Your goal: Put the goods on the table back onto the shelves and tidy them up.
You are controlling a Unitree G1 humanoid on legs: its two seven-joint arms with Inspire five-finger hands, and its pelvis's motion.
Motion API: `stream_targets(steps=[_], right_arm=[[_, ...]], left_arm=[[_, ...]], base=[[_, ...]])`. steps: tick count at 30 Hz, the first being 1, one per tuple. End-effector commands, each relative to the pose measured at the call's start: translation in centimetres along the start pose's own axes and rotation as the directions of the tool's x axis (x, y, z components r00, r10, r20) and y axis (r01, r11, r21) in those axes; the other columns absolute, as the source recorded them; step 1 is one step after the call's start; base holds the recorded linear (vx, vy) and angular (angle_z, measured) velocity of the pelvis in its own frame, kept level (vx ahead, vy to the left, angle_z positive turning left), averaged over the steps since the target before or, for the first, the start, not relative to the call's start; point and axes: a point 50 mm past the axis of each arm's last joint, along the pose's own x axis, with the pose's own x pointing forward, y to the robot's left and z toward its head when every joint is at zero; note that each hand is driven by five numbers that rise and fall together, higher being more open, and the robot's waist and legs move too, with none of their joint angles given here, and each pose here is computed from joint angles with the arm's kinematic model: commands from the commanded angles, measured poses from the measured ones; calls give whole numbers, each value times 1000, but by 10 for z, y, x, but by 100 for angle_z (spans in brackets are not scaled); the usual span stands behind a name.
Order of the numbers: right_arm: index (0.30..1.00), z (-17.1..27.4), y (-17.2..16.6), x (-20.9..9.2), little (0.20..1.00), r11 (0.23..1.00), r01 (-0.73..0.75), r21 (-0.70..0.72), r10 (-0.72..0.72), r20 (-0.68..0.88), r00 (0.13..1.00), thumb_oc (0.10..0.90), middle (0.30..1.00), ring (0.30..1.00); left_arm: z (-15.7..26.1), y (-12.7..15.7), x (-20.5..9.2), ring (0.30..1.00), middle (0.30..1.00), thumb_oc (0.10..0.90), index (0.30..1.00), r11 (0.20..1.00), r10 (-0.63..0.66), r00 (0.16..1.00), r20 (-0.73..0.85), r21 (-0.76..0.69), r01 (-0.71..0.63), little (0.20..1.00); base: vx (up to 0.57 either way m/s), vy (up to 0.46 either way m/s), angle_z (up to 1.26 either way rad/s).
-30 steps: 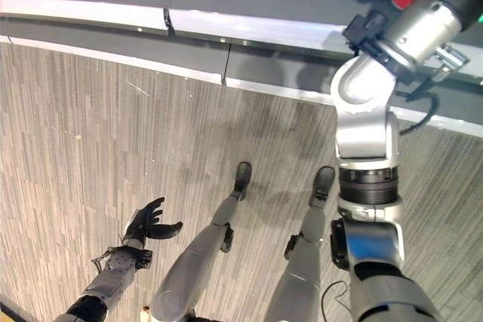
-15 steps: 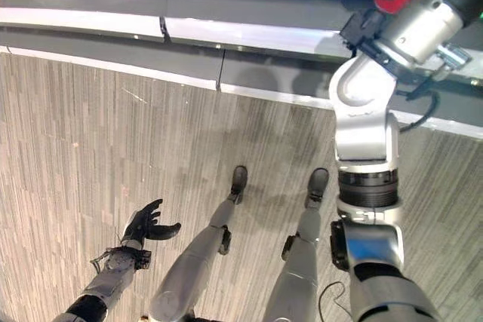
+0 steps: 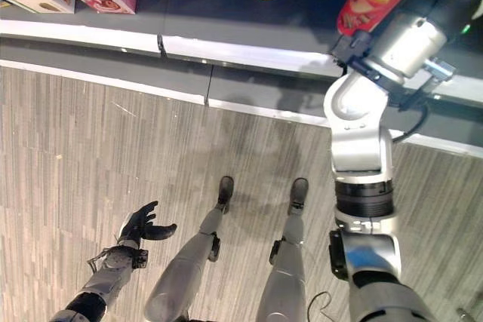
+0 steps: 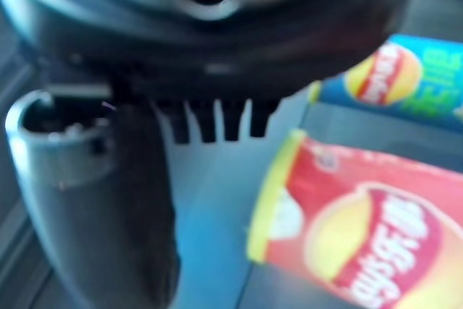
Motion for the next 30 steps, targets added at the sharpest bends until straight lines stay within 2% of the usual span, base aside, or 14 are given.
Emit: stream_targets(steps=[1, 14, 16, 20, 21, 23, 24, 25, 26, 27, 28, 29, 30], right_arm=[[900, 39, -17, 5, 900, 986, 25, 164, -57, 194, 979, 800, 900, 900], [900, 9, -30, -34, 900, 977, -159, 141, 150, 74, 986, 800, 900, 900], [900, 7, -31, -40, 900, 967, -185, 177, 180, 45, 983, 800, 900, 900], [900, -10, -44, -68, 900, 876, -285, 388, 347, -97, 933, 800, 900, 900], [900, -20, -52, -81, 900, 819, -305, 486, 425, -158, 891, 800, 900, 900], [900, -27, -57, -90, 900, 790, -297, 537, 463, -204, 862, 800, 900, 900], [900, -42, -67, -110, 900, 753, -288, 591, 534, -293, 793, 800, 900, 900], [900, -42, -67, -110, 900, 753, -288, 591, 534, -293, 793, 800, 900, 900], [900, -49, -71, -123, 900, 727, -268, 632, 571, -340, 748, 800, 900, 900], [900, -61, -83, -146, 900, 698, -261, 667, 640, -418, 644, 800, 900, 900], [900, -61, -83, -146, 900, 698, -261, 667, 641, -419, 644, 800, 900, 900], [900, -66, -89, -156, 900, 692, -297, 658, 676, -446, 587, 800, 900, 900], [900, -75, -103, -175, 900, 657, -376, 654, 747, -494, 445, 800, 900, 900]], left_arm=[[-39, 27, -12, 900, 900, 800, 900, 996, 71, 989, -131, 67, -63, 900], [-67, 36, -25, 900, 900, 800, 900, 995, 91, 969, -230, 63, -79, 900], [-70, 37, -26, 900, 900, 800, 900, 995, 94, 966, -243, 65, -80, 900], [-82, 43, -33, 900, 900, 800, 900, 995, 93, 953, -288, 58, -80, 900], [-87, 46, -36, 900, 900, 800, 900, 996, 91, 947, -308, 52, -79, 900], [-90, 48, -37, 900, 900, 800, 900, 996, 92, 944, -318, 48, -81, 900], [-92, 49, -38, 900, 900, 800, 900, 996, 90, 941, -328, 43, -80, 900], [-92, 49, -38, 900, 900, 800, 900, 996, 90, 941, -328, 43, -80, 900], [-93, 50, -38, 900, 900, 800, 900, 996, 92, 940, -330, 41, -83, 900], [-94, 52, -40, 900, 900, 800, 900, 996, 88, 938, -335, 29, -83, 900], [-95, 52, -40, 900, 900, 800, 900, 996, 88, 938, -335, 29, -83, 900], [-95, 53, -40, 900, 900, 800, 900, 996, 86, 937, -337, 31, -80, 900], [-98, 56, -42, 900, 900, 800, 900, 997, 82, 935, -344, 30, -77, 900]], base=[[0, 0, 0], [50, -26, -1], [75, -28, -5], [102, -20, -3], [82, 4, -10], [89, 12, -16], [94, 16, -13], [98, 18, -10], [97, 22, -11], [97, 21, -9], [110, 21, -23], [134, 10, -19], [133, 10, -18]])
